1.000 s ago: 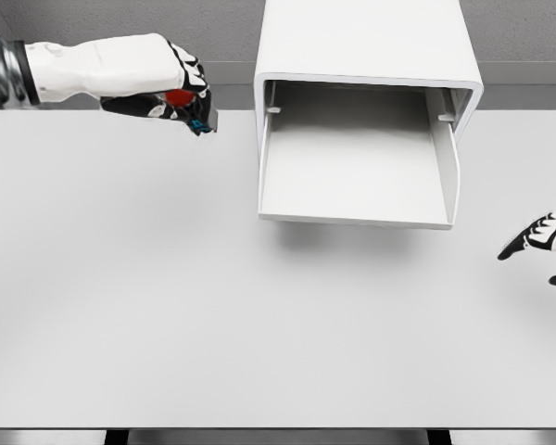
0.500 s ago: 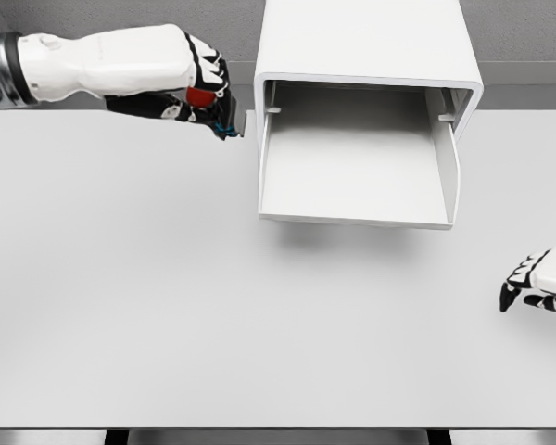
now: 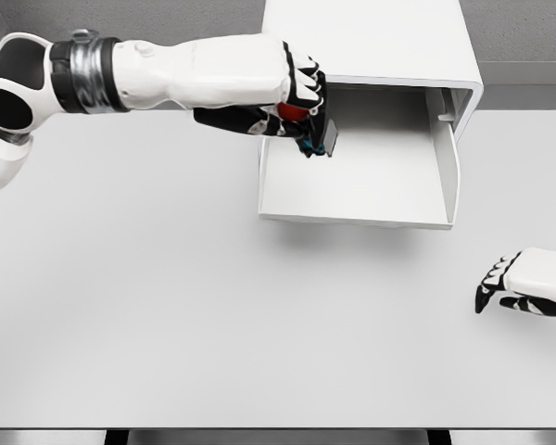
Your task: Slide open multi-storey tabletop storage cabinets and put open load switch and slide close multi-storey tabletop storage cabinets
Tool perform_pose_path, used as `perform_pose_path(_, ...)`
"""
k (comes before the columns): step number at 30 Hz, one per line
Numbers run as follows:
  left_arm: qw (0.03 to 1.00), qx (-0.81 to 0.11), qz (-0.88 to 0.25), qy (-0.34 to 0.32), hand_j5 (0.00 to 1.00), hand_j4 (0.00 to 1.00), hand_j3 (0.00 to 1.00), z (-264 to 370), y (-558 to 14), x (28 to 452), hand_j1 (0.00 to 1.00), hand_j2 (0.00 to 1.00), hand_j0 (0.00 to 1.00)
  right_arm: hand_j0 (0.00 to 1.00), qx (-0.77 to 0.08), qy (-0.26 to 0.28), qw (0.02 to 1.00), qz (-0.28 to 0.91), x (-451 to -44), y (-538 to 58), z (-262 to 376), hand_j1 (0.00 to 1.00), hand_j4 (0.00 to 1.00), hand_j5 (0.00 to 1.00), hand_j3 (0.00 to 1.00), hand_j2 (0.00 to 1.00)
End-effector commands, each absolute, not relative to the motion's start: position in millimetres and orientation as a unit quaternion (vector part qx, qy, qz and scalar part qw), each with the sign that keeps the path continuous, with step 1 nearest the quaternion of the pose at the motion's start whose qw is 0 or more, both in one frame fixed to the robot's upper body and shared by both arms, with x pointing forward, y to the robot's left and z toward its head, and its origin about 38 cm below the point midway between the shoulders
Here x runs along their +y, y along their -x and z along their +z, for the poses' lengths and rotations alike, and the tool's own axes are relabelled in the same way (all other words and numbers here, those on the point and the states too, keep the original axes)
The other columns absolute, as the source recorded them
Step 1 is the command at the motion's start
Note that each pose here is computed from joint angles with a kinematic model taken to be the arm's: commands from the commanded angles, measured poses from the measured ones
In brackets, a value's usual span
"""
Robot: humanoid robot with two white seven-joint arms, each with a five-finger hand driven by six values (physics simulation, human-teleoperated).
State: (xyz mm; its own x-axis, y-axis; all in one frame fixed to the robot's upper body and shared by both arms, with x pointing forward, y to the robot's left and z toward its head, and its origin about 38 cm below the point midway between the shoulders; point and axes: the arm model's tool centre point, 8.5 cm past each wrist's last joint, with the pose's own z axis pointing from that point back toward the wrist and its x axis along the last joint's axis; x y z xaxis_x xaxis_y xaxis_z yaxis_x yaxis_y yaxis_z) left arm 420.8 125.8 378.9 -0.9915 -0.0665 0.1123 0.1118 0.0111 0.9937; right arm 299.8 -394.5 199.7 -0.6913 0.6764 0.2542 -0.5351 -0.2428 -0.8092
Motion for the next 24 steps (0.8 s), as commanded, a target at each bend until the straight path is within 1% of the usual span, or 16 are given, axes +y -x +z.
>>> perform_pose_path(1,0.074,-0.71,-0.699,0.035,0.42,0.42,0.42,369.6,-426.6,112.2,0.42,0.42,0.42,0.53,-0.481,0.071,0.388,0.783,-393.5,-299.4,198.7,0.53,0.53,0.53,0.53,0.53)
perform_pose_path(4,0.088,-0.702,-0.706,0.034,0.44,0.44,0.44,355.7,-438.2,101.1,0.44,0.44,0.44,0.53,-0.481,0.07,0.388,0.783,-393.5,-299.4,198.8,0.53,0.53,0.53,0.53,0.53)
perform_pose_path(7,0.084,-0.703,-0.705,0.04,0.46,0.46,0.46,354.9,-436.9,94.8,0.46,0.46,0.46,0.53,-0.482,0.07,0.388,0.782,-392.8,-299.5,198.3,0.53,0.53,0.53,0.53,0.53)
perform_pose_path(9,0.082,-0.704,-0.704,0.043,0.51,0.51,0.51,354.7,-436.0,91.6,0.51,0.51,0.51,0.53,-0.483,0.072,0.387,0.783,-393.0,-300.2,199.5,0.53,0.53,0.53,0.53,0.53)
perform_pose_path(10,0.082,-0.704,-0.704,0.043,0.54,0.54,0.54,354.5,-436.2,91.2,0.54,0.54,0.54,0.53,-0.485,0.075,0.384,0.782,-392.6,-302.4,202.8,0.53,0.53,0.53,0.53,0.53)
perform_pose_path(11,0.083,-0.705,-0.703,0.044,0.6,0.6,0.6,354.6,-436.1,91.2,0.6,0.6,0.6,0.53,-0.49,0.083,0.379,0.781,-392.2,-306.2,209.2,0.53,0.53,0.53,0.53,0.53)
perform_pose_path(12,0.083,-0.705,-0.703,0.044,0.72,0.72,0.72,354.7,-436.1,91.2,0.72,0.72,0.72,0.54,-0.493,0.085,0.378,0.779,-392.1,-307.2,211.2,0.54,0.54,0.54,0.54,0.54)
perform_pose_path(14,0.097,-0.704,-0.702,0.041,0.77,0.77,0.77,351.2,-443.4,95.7,0.77,0.77,0.77,0.55,-0.5,0.092,0.372,0.777,-391.4,-311.8,219.7,0.55,0.55,0.55,0.55,0.55)
perform_pose_path(16,0.108,-0.704,-0.701,0.042,0.87,0.87,0.87,347.4,-449.2,95.2,0.87,0.87,0.87,0.55,-0.501,0.093,0.37,0.777,-391.1,-312.5,220.7,0.55,0.55,0.55,0.55,0.55)
perform_pose_path(21,0.12,-0.705,-0.698,0.045,0.89,0.89,0.89,342.9,-456.3,92.9,0.89,0.89,0.89,0.55,-0.499,0.09,0.373,0.777,-391.3,-310.9,217.8,0.55,0.55,0.55,0.55,0.55)
perform_pose_path(24,0.114,-0.707,-0.696,0.043,0.92,0.92,0.92,350.9,-456.7,91.8,0.92,0.92,0.92,0.55,-0.498,0.088,0.374,0.778,-391.5,-310.2,216.7,0.55,0.55,0.55,0.55,0.55)
